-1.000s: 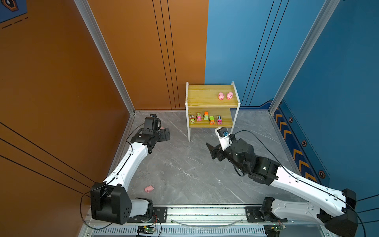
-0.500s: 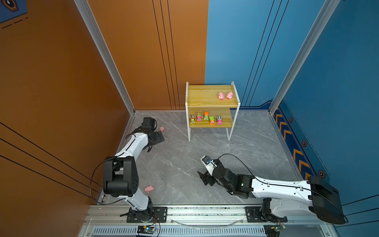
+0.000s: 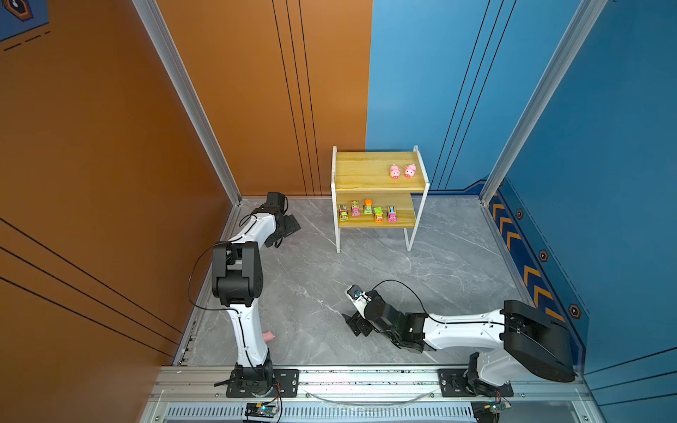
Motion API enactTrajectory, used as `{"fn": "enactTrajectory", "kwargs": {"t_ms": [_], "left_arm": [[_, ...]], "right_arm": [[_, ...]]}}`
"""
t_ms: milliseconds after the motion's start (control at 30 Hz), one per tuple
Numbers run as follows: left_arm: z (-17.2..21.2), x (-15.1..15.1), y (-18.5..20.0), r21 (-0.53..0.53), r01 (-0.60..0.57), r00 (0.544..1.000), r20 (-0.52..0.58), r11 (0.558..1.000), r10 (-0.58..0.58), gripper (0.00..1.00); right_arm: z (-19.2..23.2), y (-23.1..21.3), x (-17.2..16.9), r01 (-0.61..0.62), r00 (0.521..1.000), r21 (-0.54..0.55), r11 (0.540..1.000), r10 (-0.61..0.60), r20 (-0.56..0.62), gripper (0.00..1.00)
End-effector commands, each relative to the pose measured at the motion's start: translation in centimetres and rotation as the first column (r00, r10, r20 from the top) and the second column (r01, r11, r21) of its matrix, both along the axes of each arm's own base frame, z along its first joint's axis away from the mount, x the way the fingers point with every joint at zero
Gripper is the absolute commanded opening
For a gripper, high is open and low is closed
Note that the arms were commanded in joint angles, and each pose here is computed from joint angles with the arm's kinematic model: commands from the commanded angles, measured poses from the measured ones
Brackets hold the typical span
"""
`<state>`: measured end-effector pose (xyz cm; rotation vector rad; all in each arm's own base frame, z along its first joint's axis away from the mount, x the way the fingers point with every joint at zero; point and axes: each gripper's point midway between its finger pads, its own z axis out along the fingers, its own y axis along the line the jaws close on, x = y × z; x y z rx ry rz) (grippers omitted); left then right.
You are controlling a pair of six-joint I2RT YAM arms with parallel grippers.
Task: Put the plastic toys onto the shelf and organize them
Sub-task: 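Lower left gripper onto a floor pig and close while right gripper moves to middle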
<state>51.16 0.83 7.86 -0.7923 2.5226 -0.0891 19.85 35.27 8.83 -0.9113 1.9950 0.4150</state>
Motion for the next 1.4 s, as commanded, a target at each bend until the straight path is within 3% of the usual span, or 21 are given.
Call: {"fn": "enactTrajectory", "kwargs": {"t_ms": [0,167,300,500,567,667,767,933,1100,1200,1367], "left_arm": [[-0.8,1.9,-1.1,-0.025,-0.003,1.000,0.006,1.000,0.003,0.98],[-2.7,3.6,-1.4,-0.029,-0.009,1.000,-0.021,1.000,0.009,0.88],[-3.7,3.8,-0.8,0.005,-0.026,0.999,-0.038,1.000,0.026,0.74],[-2.9,4.9,-0.6,0.030,-0.015,1.000,-0.010,0.999,0.016,0.23],[-1.6,4.4,-0.7,0.030,-0.013,1.000,0.006,0.999,0.013,0.15],[0.5,2.1,-1.3,-0.001,0.014,1.000,0.012,1.000,-0.014,0.11],[2.0,-2.4,-2.7,-0.044,0.051,0.999,-0.005,0.998,-0.052,0.10],[3.4,-12.3,-7.6,-0.095,0.167,0.986,-0.011,0.981,-0.169,0.16],[1.7,-21.6,-14.9,-0.139,0.299,0.952,-0.033,0.944,-0.306,0.19],[0.5,-24.5,-18.9,-0.151,0.373,0.925,-0.021,0.916,-0.380,0.19],[-1.2,-26.2,-23.3,-0.134,0.463,0.884,-0.010,0.876,-0.468,0.20]], "right_arm": [[1.6,1.8,0.4,-0.028,0.999,0.057,0.998,0.027,0.018,0.88],[1.7,1.3,0.9,0.001,1.000,0.061,0.998,-0.001,0.012,0.88],[2.0,0.6,1.1,0.027,1.000,0.070,0.997,-0.028,0.008,0.88],[2.2,-0.5,1.2,0.056,0.998,0.090,0.994,-0.056,0.005,0.87],[2.5,-0.9,1.2,0.064,0.998,0.092,0.994,-0.066,0.013,0.87],[3.1,-1.6,1.2,0.082,0.996,0.101,0.992,-0.085,0.023,0.87],[3.3,-2.7,1.1,0.105,0.994,0.100,0.989,-0.108,0.020,0.87],[3.5,-5.7,0.9,0.183,0.983,0.090,0.979,-0.183,-0.003,0.87],[2.9,-10.2,0.6,0.299,0.953,0.134,0.945,-0.289,-0.090,0.86],[2.5,-13.0,0.4,0.370,0.926,0.138,0.919,-0.354,-0.127,0.85],[2.0,-15.5,0.3,0.421,0.899,0.150,0.895,-0.390,-0.197,0.85]]}}
